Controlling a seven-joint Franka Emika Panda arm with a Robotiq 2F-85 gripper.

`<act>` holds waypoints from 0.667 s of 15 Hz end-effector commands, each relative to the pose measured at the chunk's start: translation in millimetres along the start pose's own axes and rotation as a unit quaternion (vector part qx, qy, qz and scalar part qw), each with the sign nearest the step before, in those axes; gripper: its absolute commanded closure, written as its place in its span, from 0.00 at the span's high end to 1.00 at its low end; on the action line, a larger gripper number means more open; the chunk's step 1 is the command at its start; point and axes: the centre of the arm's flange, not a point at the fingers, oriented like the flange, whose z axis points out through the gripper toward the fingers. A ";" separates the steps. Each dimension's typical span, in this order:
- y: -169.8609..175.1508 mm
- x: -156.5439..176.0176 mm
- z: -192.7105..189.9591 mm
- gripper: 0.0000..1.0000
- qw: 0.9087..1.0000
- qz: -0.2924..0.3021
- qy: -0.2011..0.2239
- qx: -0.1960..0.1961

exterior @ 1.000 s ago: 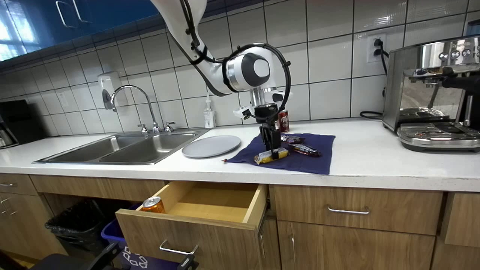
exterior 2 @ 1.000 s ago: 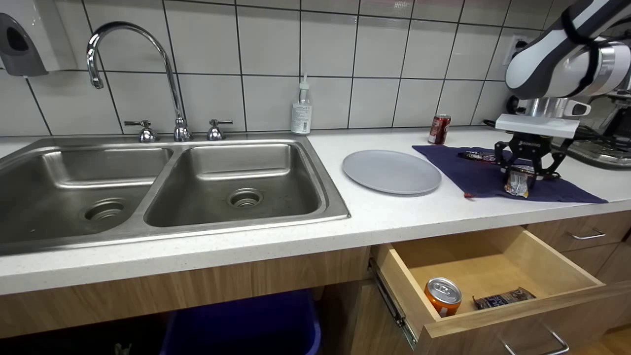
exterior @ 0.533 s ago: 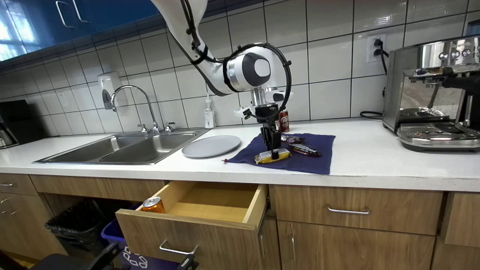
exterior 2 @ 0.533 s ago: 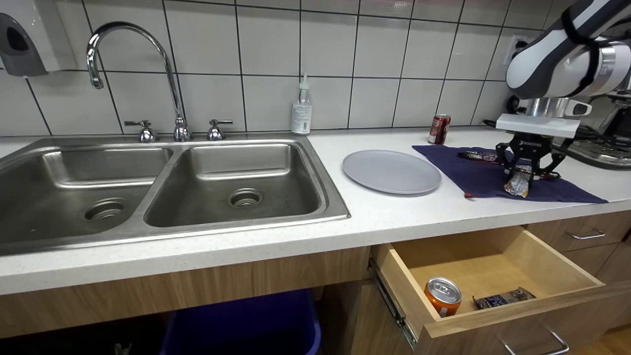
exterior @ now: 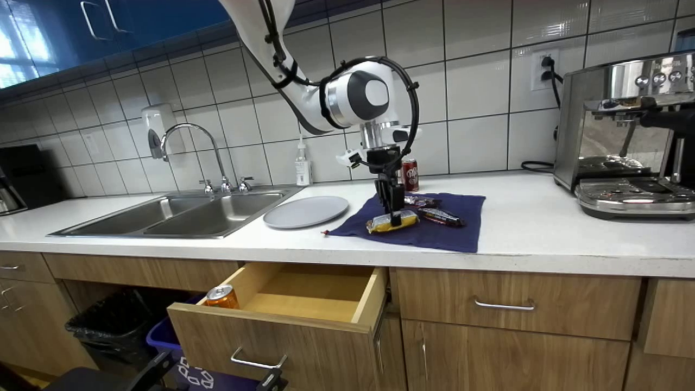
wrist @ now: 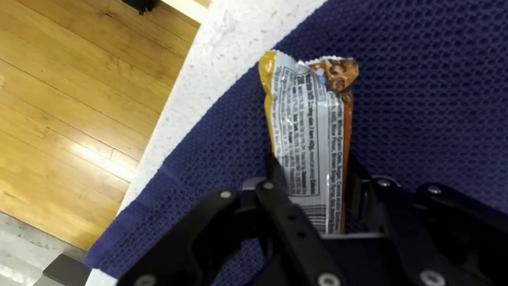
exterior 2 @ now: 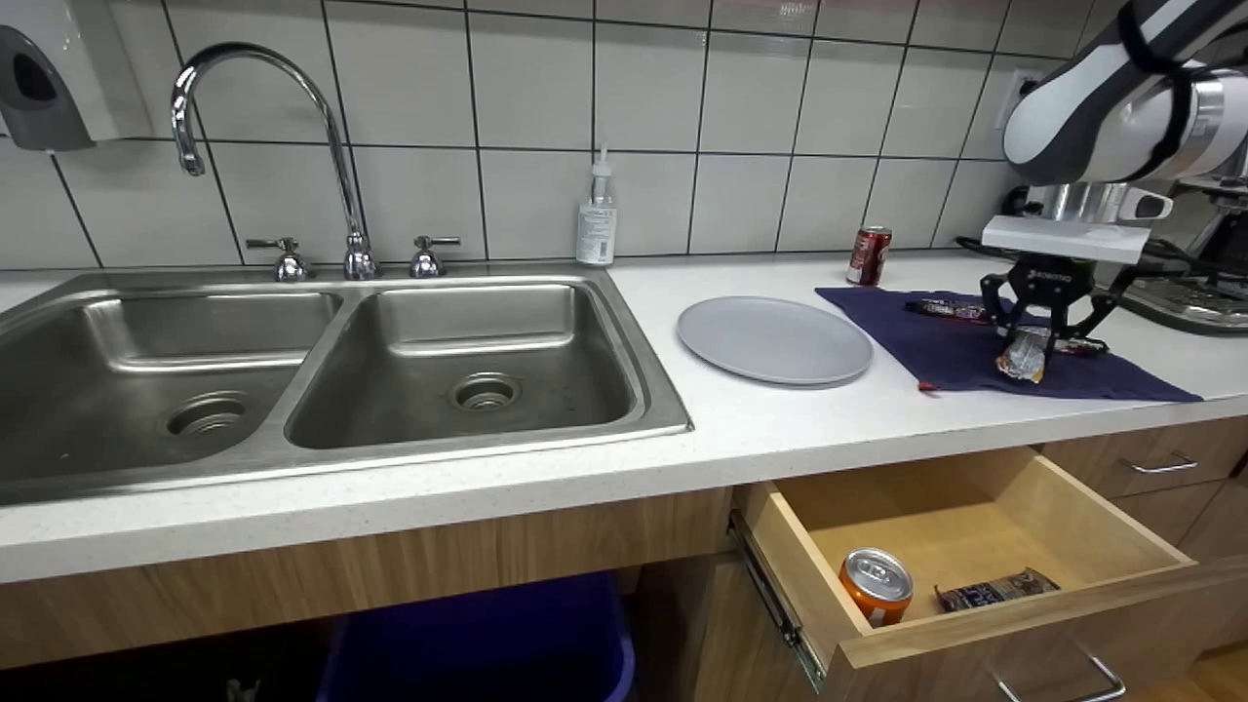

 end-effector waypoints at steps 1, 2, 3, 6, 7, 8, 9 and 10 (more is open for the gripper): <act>11.9 -23.9 -17.7 0.16 1.000 -0.014 -0.004 0.012; 12.8 -28.9 -19.1 0.16 1.000 -0.016 -0.004 0.012; 14.3 -35.2 -20.0 0.16 1.000 -0.018 -0.005 0.013; 17.7 -54.5 -25.2 0.16 0.999 -0.027 -0.007 0.017; 18.6 -61.8 -27.0 0.16 0.999 -0.031 -0.006 0.019; 19.8 -68.4 -28.5 0.16 0.999 -0.036 -0.006 0.020; 20.5 -76.1 -29.8 0.16 0.999 -0.041 -0.006 0.020; 21.7 -83.3 -31.1 0.16 0.999 -0.047 -0.008 0.021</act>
